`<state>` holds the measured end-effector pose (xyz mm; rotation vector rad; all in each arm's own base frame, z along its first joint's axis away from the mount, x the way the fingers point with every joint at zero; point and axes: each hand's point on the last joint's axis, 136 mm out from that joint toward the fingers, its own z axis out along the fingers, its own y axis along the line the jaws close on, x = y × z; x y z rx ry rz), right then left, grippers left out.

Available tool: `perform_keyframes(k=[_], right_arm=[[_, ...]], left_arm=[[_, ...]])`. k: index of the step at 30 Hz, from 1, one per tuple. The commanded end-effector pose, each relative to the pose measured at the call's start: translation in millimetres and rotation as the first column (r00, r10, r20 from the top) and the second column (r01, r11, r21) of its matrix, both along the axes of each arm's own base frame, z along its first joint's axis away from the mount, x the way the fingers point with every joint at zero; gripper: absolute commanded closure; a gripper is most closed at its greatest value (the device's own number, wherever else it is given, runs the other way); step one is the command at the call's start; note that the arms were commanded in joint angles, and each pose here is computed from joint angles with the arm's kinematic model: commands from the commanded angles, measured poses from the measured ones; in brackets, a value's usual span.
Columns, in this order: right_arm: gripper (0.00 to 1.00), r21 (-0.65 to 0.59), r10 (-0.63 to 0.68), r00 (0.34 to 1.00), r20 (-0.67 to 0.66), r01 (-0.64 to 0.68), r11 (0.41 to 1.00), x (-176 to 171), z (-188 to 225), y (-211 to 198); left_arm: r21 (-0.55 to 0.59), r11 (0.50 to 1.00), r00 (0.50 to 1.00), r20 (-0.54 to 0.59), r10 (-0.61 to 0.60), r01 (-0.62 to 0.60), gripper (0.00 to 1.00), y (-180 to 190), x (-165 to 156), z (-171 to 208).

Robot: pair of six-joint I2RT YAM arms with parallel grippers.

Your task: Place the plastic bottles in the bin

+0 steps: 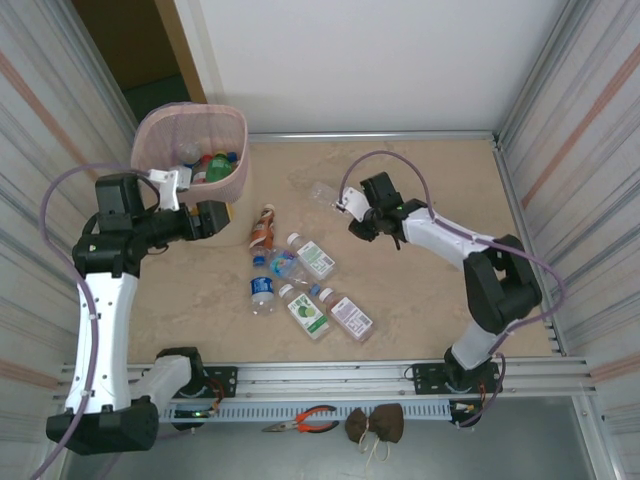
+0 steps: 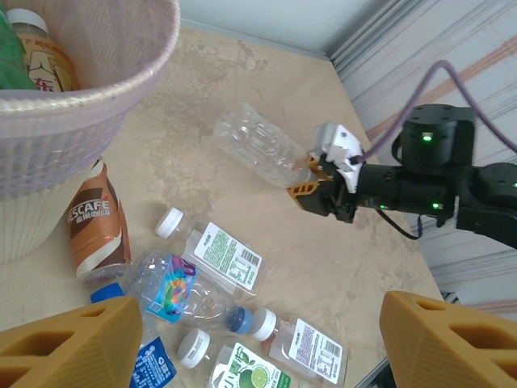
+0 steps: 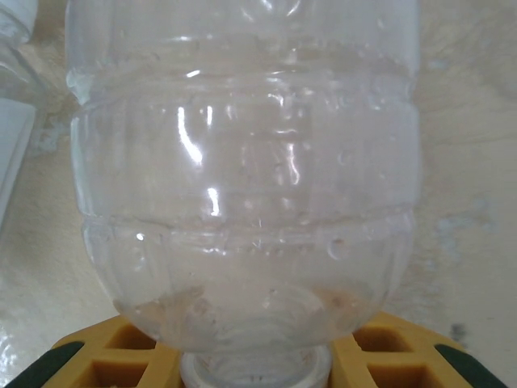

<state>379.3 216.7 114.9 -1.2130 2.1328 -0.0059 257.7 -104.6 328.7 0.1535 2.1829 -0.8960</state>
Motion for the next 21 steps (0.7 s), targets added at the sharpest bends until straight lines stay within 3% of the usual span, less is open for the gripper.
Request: perform_keyframes(k=[1,6,12,21], right_arm=[[0.71,-0.059,0.098,0.98,0.171,-0.089,0.994,-1,38,-4],[0.69,-0.166,0.236,0.938,0.253,-0.198,0.966,-22,62,-4],[0.69,-0.331,0.482,0.82,0.308,-0.383,0.862,-63,81,8],[0.72,-0.514,0.659,0.634,0.404,-0.438,0.737,-108,126,23]], left_arm=[[0.003,1.0,0.999,0.028,-0.026,0.026,0.22,-7,4,6],[0.019,0.996,0.995,0.039,-0.093,0.092,0.22,-24,4,11],[0.066,0.982,0.981,0.062,-0.183,0.179,0.23,-48,2,17],[0.118,0.91,0.913,0.043,-0.405,0.398,0.22,-97,-14,17]])
